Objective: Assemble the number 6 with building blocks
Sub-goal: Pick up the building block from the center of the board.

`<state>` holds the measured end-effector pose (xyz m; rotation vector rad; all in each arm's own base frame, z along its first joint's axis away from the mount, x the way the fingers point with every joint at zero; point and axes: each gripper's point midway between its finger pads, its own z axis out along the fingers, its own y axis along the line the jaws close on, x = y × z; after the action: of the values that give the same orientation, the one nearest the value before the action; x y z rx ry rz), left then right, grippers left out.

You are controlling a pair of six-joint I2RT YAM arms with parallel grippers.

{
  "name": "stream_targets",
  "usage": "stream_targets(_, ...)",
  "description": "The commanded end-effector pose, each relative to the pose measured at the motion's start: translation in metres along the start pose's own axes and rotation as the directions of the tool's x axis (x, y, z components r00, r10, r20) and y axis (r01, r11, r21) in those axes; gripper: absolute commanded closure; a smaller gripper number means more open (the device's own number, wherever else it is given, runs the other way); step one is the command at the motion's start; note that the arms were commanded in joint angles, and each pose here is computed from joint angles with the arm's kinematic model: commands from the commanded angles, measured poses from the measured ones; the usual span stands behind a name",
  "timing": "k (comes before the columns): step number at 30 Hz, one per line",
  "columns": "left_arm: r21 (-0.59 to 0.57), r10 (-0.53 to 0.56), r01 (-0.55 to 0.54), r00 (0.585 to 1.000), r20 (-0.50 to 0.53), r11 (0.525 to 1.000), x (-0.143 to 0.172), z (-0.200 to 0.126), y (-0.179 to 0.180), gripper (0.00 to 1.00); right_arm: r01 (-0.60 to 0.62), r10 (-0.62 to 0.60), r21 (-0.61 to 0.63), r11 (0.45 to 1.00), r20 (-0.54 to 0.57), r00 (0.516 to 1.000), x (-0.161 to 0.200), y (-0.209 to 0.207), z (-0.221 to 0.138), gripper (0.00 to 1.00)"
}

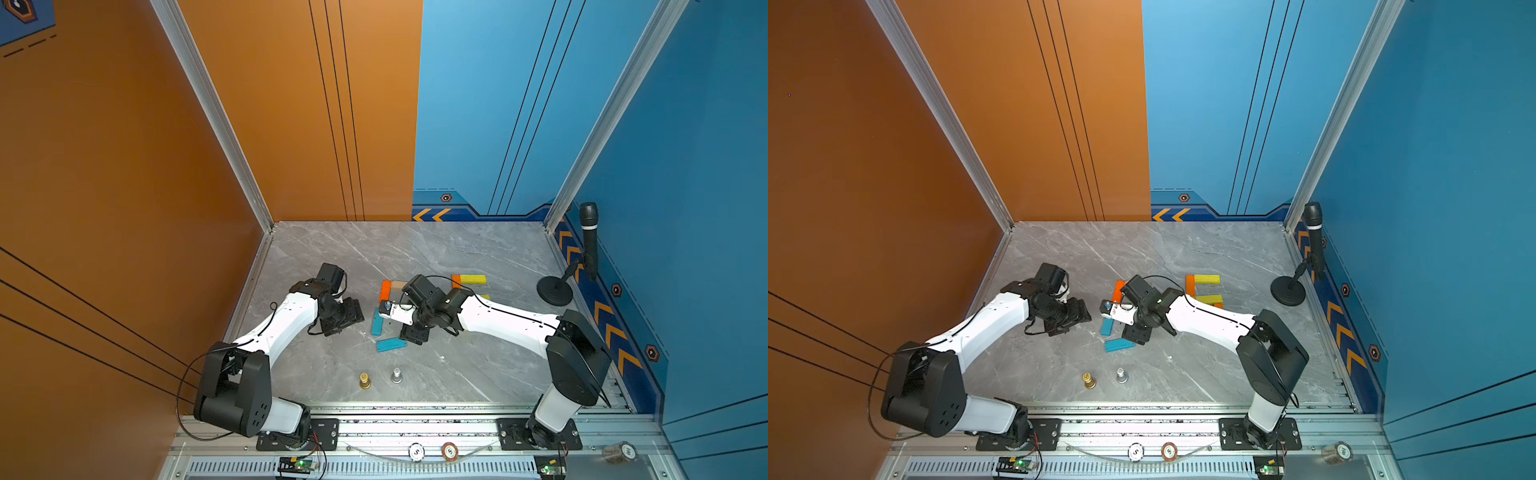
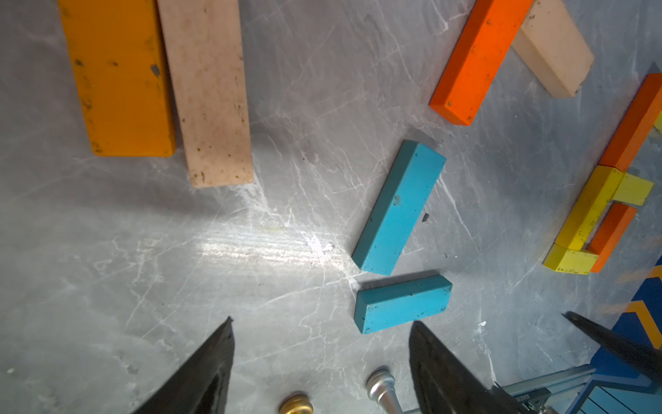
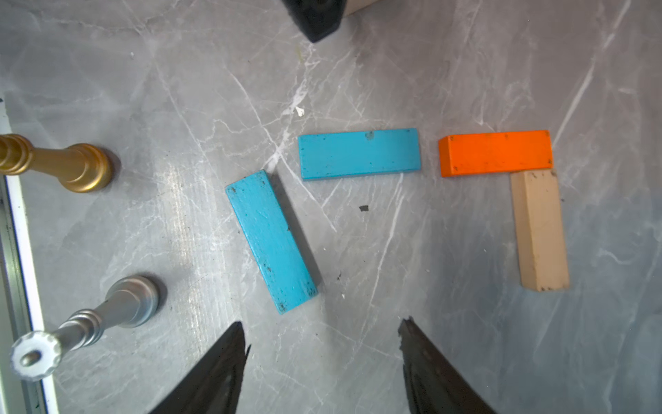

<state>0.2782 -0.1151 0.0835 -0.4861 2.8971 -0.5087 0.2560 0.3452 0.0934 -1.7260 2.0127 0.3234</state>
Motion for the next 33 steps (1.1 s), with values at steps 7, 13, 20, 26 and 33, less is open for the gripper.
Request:
stream_targets(7,-0.005,0.006,-0.006,0.999,-0.034,1.0,-0.001,0.012,0.005,0.23,0.148,-0.156,-0.129,0.981,-0.051,0.986,-0.007,0.016,0.033,0.34)
stream_targets(13,-0.008,-0.003,0.002,0.999,-0.033,1.0,-0.002,0.012,0.008,0.22,0.174,-0.19,-0.176,0.969,-0.079,0.979,-0.006,0.026,0.045,0.36)
stream_targets(20,-0.017,-0.016,0.015,0.999,-0.029,1.0,-0.003,0.012,0.013,0.22,0.195,-0.223,-0.211,0.958,-0.116,0.968,0.003,0.035,0.058,0.37)
stream_targets(26,-0.024,-0.022,0.021,0.999,-0.023,0.999,-0.005,0.012,0.015,0.22,0.206,-0.235,-0.204,0.957,-0.135,0.963,0.008,0.033,0.065,0.38)
stream_targets(33,-0.034,-0.026,0.025,0.999,-0.021,0.999,-0.004,0.013,0.017,0.22,0.203,-0.235,-0.195,0.96,-0.159,0.959,0.013,0.029,0.071,0.57)
